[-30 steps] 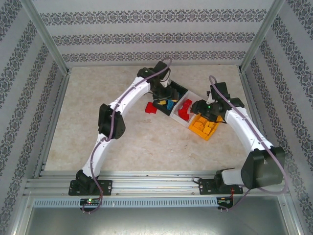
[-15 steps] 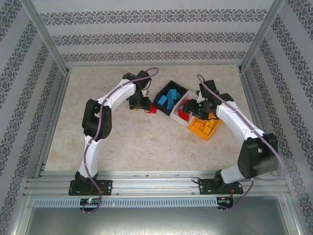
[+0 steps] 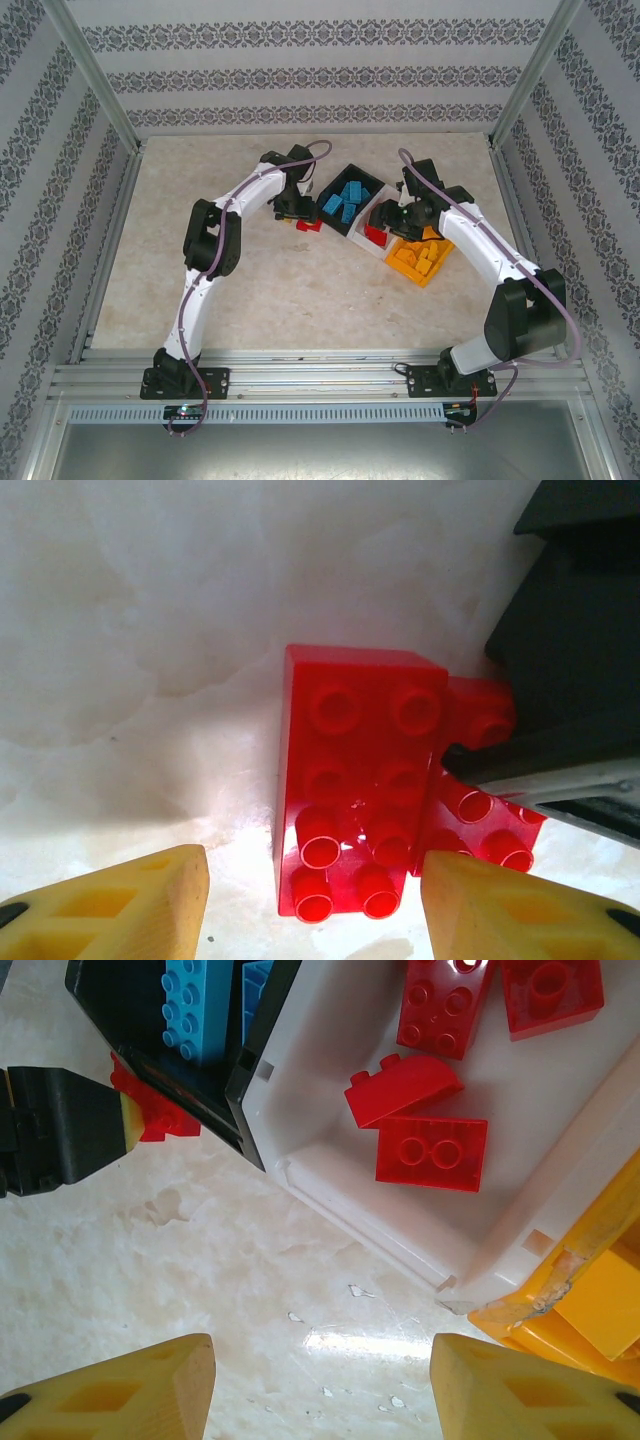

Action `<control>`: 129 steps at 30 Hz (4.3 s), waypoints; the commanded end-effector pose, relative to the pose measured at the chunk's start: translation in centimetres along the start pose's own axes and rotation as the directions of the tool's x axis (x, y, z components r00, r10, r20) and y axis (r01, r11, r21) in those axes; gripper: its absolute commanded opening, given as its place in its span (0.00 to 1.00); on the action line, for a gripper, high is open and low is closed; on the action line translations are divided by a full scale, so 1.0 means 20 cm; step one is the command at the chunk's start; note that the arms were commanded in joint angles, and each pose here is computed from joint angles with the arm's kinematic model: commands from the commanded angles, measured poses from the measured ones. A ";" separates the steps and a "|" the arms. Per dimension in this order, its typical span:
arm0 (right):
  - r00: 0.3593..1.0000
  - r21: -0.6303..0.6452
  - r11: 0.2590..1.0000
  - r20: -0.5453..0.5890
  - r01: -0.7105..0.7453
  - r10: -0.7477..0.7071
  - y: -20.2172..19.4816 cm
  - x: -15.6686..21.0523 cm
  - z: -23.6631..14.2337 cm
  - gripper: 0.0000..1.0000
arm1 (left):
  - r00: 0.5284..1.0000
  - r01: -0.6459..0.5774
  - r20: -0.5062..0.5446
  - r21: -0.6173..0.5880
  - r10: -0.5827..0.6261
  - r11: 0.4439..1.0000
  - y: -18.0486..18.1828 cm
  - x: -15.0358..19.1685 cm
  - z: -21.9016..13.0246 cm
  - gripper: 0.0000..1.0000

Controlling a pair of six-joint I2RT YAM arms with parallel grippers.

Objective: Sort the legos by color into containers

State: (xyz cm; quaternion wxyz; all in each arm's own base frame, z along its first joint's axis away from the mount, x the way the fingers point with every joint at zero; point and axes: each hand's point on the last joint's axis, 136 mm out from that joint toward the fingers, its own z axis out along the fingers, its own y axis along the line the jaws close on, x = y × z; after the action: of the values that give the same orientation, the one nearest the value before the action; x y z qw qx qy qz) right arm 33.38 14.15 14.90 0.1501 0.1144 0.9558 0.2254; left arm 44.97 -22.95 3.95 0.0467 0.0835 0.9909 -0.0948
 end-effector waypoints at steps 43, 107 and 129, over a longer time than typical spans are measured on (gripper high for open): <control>0.989 0.020 0.993 0.102 -0.113 0.111 -0.23 -0.02 -0.18 0.59 | 0.988 0.052 0.097 0.540 -0.123 0.840 -0.93 -0.07 -0.49 0.38; 0.998 0.045 0.997 -0.043 0.055 -0.054 0.24 -0.01 -0.04 0.60 | 0.937 -0.270 0.232 0.014 0.260 0.963 -0.14 -0.01 0.16 0.41; 0.992 -0.075 0.995 -0.105 0.059 -0.066 0.42 -0.03 0.27 0.60 | 0.984 0.091 0.157 -0.054 -0.082 0.994 0.38 0.49 -0.29 0.35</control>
State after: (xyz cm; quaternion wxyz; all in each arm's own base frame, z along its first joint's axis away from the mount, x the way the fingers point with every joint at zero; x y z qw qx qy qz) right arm 37.26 23.29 15.96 0.1357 0.0542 0.9574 0.2492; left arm 36.95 -12.17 7.09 0.1324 0.0388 0.9888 -0.0569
